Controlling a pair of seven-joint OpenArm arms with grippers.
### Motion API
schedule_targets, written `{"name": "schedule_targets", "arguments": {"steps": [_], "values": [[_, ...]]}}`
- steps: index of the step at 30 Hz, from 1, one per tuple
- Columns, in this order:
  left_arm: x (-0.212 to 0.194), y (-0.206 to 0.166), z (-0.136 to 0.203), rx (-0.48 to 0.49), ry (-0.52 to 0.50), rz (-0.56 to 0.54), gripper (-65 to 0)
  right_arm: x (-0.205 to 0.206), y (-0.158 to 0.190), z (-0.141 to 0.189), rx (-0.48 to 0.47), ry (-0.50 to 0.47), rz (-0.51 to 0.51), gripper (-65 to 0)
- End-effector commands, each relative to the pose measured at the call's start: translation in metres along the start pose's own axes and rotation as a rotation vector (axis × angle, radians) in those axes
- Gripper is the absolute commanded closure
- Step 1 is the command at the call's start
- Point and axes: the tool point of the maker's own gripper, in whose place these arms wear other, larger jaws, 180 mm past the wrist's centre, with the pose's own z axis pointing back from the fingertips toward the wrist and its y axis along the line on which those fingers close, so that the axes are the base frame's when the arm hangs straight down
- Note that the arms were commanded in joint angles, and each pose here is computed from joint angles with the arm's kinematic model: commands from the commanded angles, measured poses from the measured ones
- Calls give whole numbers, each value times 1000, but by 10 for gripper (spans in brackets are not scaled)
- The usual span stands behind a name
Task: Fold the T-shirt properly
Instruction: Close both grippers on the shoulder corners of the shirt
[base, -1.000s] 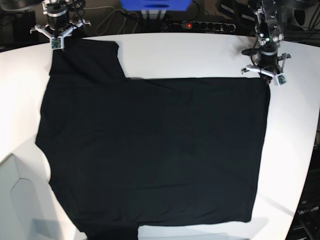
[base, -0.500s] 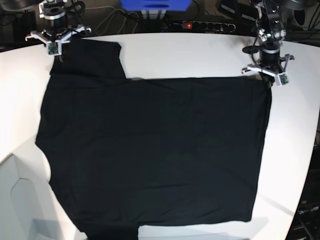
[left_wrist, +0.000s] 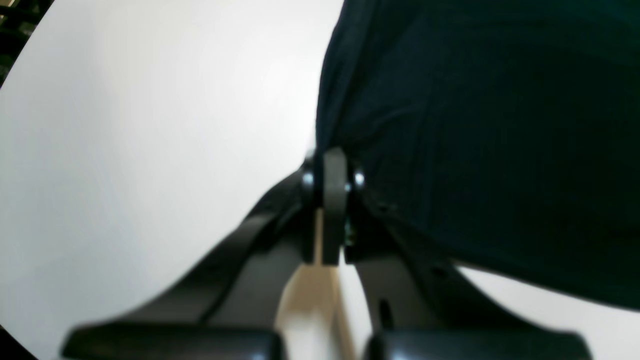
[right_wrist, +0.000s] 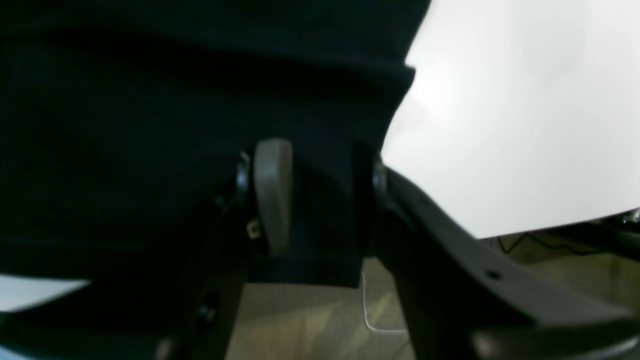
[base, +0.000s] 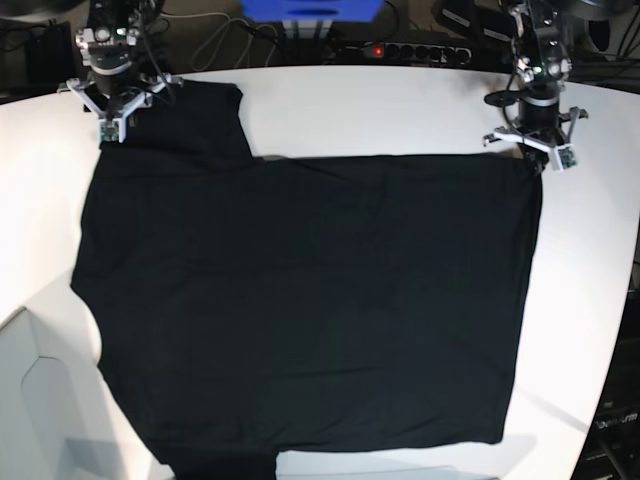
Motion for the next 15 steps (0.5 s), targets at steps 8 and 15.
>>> {"name": "schedule_targets", "arguments": {"steps": [8,15], "values": [[13,5,0,11,-42,-15,0,8,-3,3,-6,-28,4,-283],[13,5,0,13,-42,-16,0,11,0,2,1,-35,4,-425]]}}
